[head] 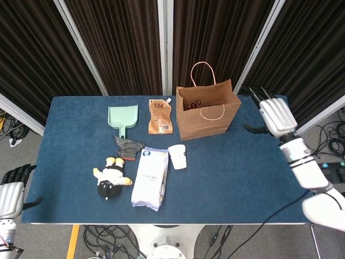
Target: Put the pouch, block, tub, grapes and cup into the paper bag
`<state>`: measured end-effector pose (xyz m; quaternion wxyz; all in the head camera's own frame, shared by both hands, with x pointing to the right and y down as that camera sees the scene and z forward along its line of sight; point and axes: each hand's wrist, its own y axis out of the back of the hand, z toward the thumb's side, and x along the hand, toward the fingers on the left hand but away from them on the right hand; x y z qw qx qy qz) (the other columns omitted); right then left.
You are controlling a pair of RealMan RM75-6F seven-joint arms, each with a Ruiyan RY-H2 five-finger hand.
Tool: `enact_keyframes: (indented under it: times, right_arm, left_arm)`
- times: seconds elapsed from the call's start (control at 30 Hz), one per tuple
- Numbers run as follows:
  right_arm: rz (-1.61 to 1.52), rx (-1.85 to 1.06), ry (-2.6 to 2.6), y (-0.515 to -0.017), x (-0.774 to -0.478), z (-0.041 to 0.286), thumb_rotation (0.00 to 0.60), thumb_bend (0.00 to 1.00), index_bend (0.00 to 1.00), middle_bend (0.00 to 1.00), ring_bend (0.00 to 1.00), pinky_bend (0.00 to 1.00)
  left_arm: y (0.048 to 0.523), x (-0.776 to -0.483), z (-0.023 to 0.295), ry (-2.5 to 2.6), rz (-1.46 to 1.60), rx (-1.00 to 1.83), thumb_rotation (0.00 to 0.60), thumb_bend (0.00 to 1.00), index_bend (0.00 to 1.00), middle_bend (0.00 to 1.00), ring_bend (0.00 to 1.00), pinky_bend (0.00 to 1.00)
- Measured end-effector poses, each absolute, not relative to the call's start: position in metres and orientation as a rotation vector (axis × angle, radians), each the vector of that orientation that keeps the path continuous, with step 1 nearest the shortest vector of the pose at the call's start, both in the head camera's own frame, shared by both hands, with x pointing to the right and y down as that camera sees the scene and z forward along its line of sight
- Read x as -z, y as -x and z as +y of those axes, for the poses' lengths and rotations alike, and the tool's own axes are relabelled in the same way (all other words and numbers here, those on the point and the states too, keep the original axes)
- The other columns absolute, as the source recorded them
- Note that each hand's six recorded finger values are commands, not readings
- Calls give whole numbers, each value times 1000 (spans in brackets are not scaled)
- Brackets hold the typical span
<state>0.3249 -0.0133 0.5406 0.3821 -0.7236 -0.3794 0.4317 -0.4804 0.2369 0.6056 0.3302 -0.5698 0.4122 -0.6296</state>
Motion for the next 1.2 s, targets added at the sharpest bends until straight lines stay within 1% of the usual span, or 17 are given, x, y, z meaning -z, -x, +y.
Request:
enact_keyframes:
  times: [0.13,0.27,0.33,0.43,0.53,0.63,0.73,0.9,1.0,1.2]
  right_arm:
    - [-888,-1129,1933,-345,-542,26,600,79,0,253,93,269]
    - [-758,-1143,2015,-349,-548,63,600,60,0,261,93,269]
    - [-668,-1152,2050,-345,-556,82,600,43,0,260,92,271]
    - [-576,-1162,2078,-334,-573,99,600,7,0,236,79,269]
    - [-529,-1161,2112,-314,-595,108,600,0,0,173,16,224]
    - [-492,-1156,2147,-289,-621,113,600,0,0,105,0,157]
    - [-473,-1154,2173,-261,-647,114,600,0,0,65,0,132]
    - [-479,-1150,2175,-214,-684,106,600,0,0,27,0,116]
    - [-491,-1159,2177,-191,-701,100,600,0,0,17,0,108]
    - [-497,-1187,2147,-159,-726,89,600,0,0,15,0,108]
  left_arm:
    - [478,-605,234,1487,1074,1637,600,34,220,240,156,152]
    - [475,-604,232,1490,1070,1625,600,34,220,240,156,152]
    - [474,-603,233,1489,1070,1622,600,34,220,240,156,152]
    - [473,-601,234,1486,1072,1624,600,34,220,240,156,152]
    - [474,-601,235,1484,1077,1626,600,34,220,240,156,152]
    - [475,-600,237,1483,1084,1628,600,34,220,240,156,152]
    - [476,-600,239,1484,1087,1631,600,34,220,240,156,152]
    - [480,-599,240,1480,1097,1636,600,34,220,240,156,152]
    - [481,-599,242,1479,1102,1639,600,34,220,240,156,152]
    - [483,-599,244,1481,1107,1641,600,34,220,240,156,153]
